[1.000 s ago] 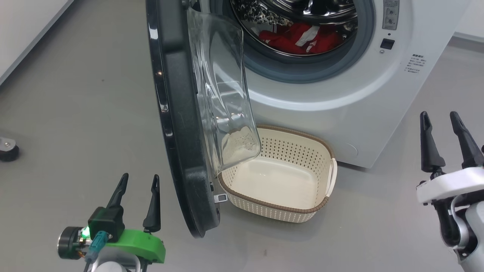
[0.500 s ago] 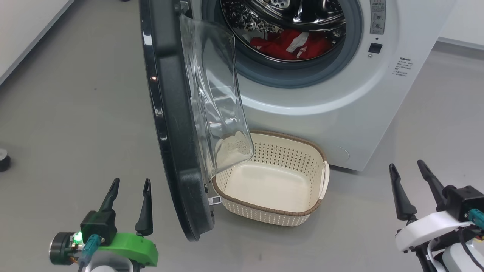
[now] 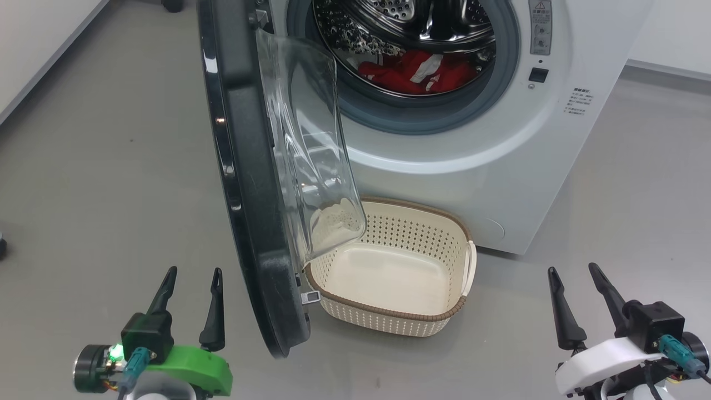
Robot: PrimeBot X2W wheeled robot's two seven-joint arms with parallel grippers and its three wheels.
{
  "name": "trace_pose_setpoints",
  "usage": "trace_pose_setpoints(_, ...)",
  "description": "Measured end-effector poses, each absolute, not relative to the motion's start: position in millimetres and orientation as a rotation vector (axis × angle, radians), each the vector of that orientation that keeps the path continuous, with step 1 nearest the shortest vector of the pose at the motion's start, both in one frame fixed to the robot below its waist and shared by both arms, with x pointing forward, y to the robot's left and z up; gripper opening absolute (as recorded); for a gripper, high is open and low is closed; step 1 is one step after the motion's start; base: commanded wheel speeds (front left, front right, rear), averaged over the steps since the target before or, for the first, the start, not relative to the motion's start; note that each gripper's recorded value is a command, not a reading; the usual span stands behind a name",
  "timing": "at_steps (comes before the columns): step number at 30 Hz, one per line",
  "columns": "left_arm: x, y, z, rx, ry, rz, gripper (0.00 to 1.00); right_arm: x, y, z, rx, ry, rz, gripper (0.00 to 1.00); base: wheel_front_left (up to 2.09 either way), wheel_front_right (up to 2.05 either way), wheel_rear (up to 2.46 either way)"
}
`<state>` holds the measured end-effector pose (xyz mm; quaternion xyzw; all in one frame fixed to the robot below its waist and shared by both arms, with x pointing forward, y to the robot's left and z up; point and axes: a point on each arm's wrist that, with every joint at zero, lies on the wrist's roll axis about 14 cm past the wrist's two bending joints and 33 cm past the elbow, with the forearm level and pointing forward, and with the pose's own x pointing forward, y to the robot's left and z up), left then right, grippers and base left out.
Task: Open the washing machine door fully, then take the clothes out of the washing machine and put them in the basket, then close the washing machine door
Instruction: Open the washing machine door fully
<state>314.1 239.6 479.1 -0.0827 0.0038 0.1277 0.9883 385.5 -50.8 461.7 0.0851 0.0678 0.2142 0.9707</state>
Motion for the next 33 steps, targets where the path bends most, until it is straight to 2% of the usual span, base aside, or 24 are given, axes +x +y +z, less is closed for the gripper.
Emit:
trace_pose_setpoints(22,313.7,240.4,476.4,-0.167,0.016,0.26,1.0,374.3,-50.5,453.3,0.157,0.145,0.398,1.0,0.0,0.0,0.0)
trace_pose_setpoints(24,313.6,240.3,476.0,-0.167,0.017,0.26,0.87,373.1,-51.1,452.5,0.153,0.146,0.395,1.0,0.0,0.0,0.0)
trace_pose_setpoints(25,313.4,240.3,475.8,-0.167,0.018,0.26,0.87,372.7,-51.3,452.4,0.151,0.146,0.393,1.0,0.0,0.0,0.0)
trace_pose_setpoints(26,313.3,240.4,475.6,-0.167,0.018,0.26,0.71,372.5,-51.5,452.5,0.149,0.145,0.393,1.0,0.0,0.0,0.0)
trace_pose_setpoints(27,313.1,240.3,475.4,-0.167,0.019,0.26,0.43,372.7,-51.5,452.8,0.148,0.143,0.392,1.0,0.0,0.0,0.0)
trace_pose_setpoints(28,313.1,240.3,475.4,-0.167,0.019,0.26,0.1,372.7,-51.5,452.8,0.148,0.143,0.392,1.0,0.0,0.0,0.0)
trace_pose_setpoints(29,313.0,240.4,475.2,-0.168,0.02,0.26,0.0,372.7,-51.4,453.2,0.147,0.142,0.392,1.0,0.0,0.0,0.0)
trace_pose_setpoints(33,312.3,239.9,473.9,-0.168,0.024,0.26,0.0,373.9,-52.9,454.9,0.155,0.136,0.379,1.0,0.0,0.0,0.0)
